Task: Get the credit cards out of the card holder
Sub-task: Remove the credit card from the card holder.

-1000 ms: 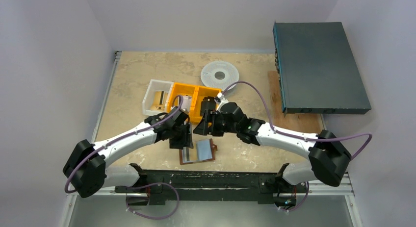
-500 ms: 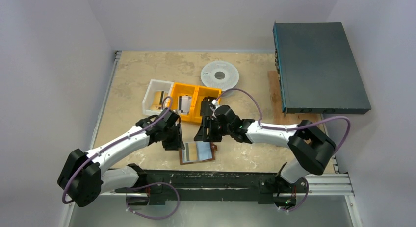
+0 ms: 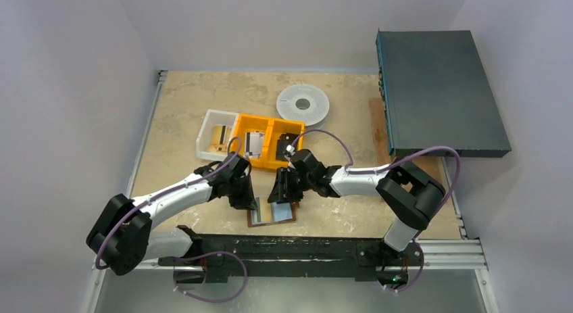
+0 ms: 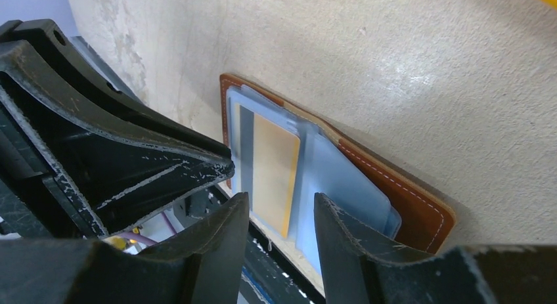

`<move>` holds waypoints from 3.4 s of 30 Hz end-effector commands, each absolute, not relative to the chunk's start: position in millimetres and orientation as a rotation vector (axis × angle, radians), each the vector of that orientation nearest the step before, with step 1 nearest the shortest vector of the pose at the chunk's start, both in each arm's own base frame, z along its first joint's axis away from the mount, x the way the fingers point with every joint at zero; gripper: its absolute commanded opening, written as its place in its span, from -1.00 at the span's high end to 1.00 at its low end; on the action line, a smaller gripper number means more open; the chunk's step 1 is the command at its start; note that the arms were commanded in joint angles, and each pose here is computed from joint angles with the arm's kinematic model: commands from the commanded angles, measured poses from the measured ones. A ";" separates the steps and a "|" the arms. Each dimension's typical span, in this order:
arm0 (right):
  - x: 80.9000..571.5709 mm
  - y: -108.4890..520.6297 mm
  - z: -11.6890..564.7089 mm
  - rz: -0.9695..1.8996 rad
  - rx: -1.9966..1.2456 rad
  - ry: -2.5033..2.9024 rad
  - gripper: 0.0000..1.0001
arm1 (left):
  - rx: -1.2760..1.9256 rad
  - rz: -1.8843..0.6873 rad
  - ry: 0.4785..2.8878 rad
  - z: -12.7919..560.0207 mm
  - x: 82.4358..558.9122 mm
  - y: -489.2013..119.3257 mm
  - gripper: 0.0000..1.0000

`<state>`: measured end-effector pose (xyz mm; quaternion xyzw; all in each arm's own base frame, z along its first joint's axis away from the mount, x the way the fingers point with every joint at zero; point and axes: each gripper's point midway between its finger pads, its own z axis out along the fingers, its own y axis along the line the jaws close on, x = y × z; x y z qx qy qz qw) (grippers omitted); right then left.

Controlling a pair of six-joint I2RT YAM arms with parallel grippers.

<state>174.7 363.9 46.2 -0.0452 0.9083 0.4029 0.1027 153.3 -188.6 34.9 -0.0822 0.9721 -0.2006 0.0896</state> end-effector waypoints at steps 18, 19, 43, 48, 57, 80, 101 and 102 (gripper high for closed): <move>167.5 374.8 31.4 1.275 -0.198 2.708 0.24 | -0.291 -0.651 2.907 18.8 158.7 -200.7 0.91; 167.5 375.6 30.8 1.280 -0.198 2.708 0.24 | -0.293 -0.654 2.907 18.8 158.9 -201.3 0.91; 170.0 354.7 33.8 1.465 -0.132 2.597 0.21 | -0.639 -0.285 2.994 -16.0 140.6 -175.6 1.00; 168.6 350.8 36.3 1.484 -0.130 2.578 0.22 | -0.665 -0.230 2.986 -17.3 137.9 -166.4 1.00; 170.0 349.1 39.4 1.479 -0.129 2.557 0.35 | -0.684 -0.210 2.980 -19.5 134.0 -160.6 1.00; 176.0 348.4 45.9 1.464 -0.086 2.526 0.78 | -0.676 -0.162 2.982 -23.7 130.8 -152.8 1.00; 183.2 332.7 41.7 1.289 -0.047 2.567 1.00 | -0.681 -0.010 2.967 -25.6 127.5 -131.1 1.00; 183.9 331.2 41.4 1.274 -0.042 2.570 1.00 | -0.683 0.000 2.967 -25.7 126.9 -129.4 1.00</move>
